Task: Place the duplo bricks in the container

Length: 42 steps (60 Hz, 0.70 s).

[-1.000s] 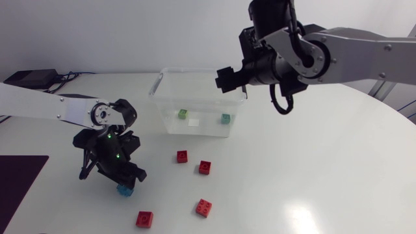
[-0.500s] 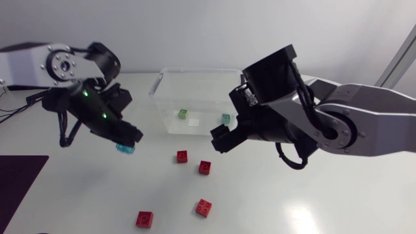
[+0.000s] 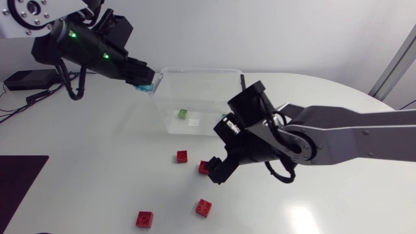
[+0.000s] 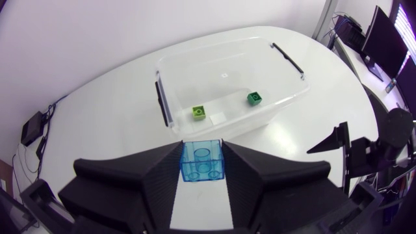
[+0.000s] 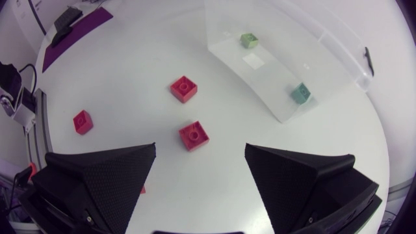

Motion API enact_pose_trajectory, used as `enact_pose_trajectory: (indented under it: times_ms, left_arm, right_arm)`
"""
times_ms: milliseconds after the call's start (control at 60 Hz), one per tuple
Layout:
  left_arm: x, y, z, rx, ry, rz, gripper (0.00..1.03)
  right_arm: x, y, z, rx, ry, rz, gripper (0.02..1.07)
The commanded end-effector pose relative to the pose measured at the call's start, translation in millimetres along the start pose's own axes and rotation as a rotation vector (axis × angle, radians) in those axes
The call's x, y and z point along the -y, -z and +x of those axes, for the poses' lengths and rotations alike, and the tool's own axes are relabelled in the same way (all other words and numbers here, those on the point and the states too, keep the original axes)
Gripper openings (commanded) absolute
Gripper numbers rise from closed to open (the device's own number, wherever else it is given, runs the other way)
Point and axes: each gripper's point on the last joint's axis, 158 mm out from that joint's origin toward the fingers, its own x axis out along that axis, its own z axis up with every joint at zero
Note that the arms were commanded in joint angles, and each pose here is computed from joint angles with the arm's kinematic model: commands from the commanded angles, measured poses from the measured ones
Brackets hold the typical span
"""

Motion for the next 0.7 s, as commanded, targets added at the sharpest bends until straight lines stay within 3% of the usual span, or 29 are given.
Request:
enact_pose_trajectory:
  times_ms: [0,217,683]
  left_arm:
    - [9.6,-10.7,18.0,0.003,0.026,-0.018,0.19]
    - [23.8,-26.2,50.2,-0.001,0.052,0.005,0.19]
    - [1.7,-70.5,101.8,0.076,0.024,-0.016,0.21]
  right_arm:
    - [-7.5,16.1,14.7,-0.068,-0.029,-0.043,1.01]
    - [-10.4,27.9,38.2,-0.147,-0.072,-0.073,1.01]
    - [-3.2,14.6,70.1,-0.236,-0.141,-0.137,1.01]
